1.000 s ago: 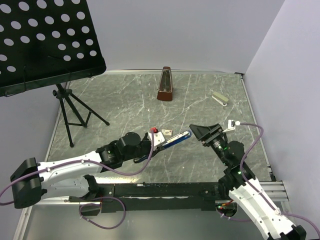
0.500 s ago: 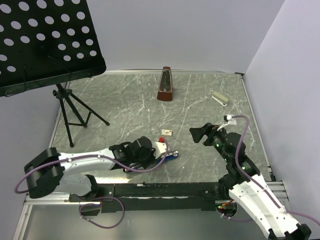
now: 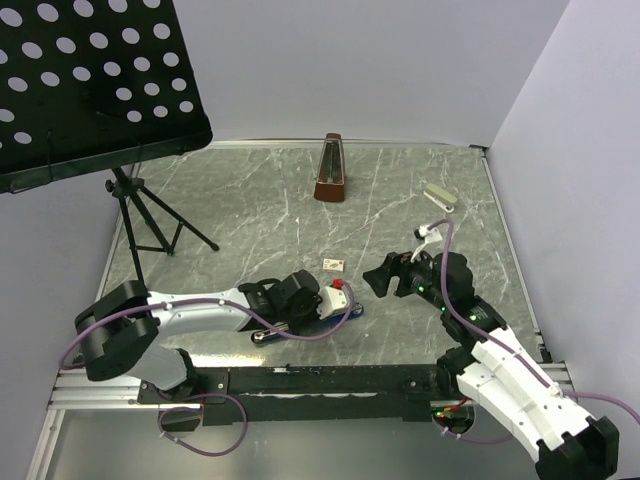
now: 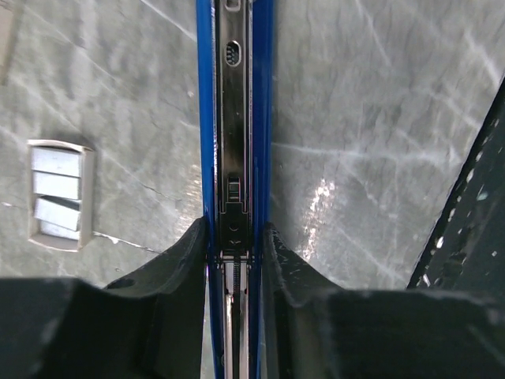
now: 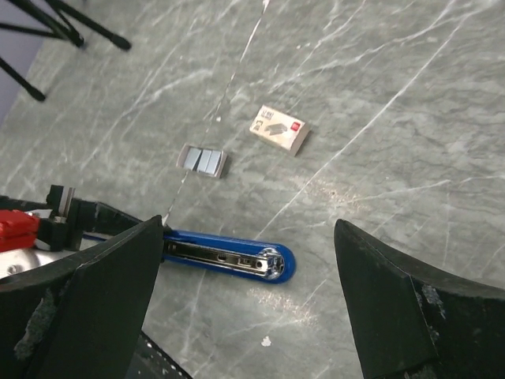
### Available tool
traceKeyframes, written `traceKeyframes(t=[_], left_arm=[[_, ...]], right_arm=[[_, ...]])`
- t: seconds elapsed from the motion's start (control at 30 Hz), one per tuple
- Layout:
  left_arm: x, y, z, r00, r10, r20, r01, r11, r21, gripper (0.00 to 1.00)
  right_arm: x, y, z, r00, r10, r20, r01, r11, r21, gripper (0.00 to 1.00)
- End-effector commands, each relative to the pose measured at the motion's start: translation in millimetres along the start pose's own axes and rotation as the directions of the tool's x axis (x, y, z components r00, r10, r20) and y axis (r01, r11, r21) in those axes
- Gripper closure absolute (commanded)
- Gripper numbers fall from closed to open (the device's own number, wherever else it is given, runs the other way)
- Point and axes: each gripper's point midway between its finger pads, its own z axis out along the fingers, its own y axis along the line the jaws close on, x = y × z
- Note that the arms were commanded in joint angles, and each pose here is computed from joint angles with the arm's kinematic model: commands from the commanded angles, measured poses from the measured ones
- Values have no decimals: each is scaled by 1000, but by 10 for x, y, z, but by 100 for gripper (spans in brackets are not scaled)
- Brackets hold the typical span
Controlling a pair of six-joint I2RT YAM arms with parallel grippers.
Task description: Load the staples into the stapler
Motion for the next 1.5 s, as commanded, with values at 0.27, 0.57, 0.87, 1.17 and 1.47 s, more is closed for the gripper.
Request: traceKeyframes(t=[0.27, 0.57, 0.87, 1.17, 1.47], left_arm=[[-269, -10, -106, 998, 20, 66, -21, 1000, 7, 36], [-877, 576, -1104, 871, -182, 457, 309, 925, -221, 11], [-766, 1169, -2397, 579, -339, 741, 705, 665, -247, 1], [-590, 1426, -3147, 498, -117, 859, 761, 535, -368, 1], [-292, 1713, -3122, 430, -85, 899, 804, 489, -338, 1]], right_arm=[[-145, 217, 31, 993, -118, -31, 114, 987, -109, 5], [96, 463, 131, 952, -243, -184, 196, 951, -240, 5], [660, 768, 405, 749, -540, -385, 392, 829, -400, 6], [1122, 852, 632, 496, -725, -478, 513, 688, -512, 13], [1441, 795, 785, 311, -782, -540, 558, 610, -563, 28]])
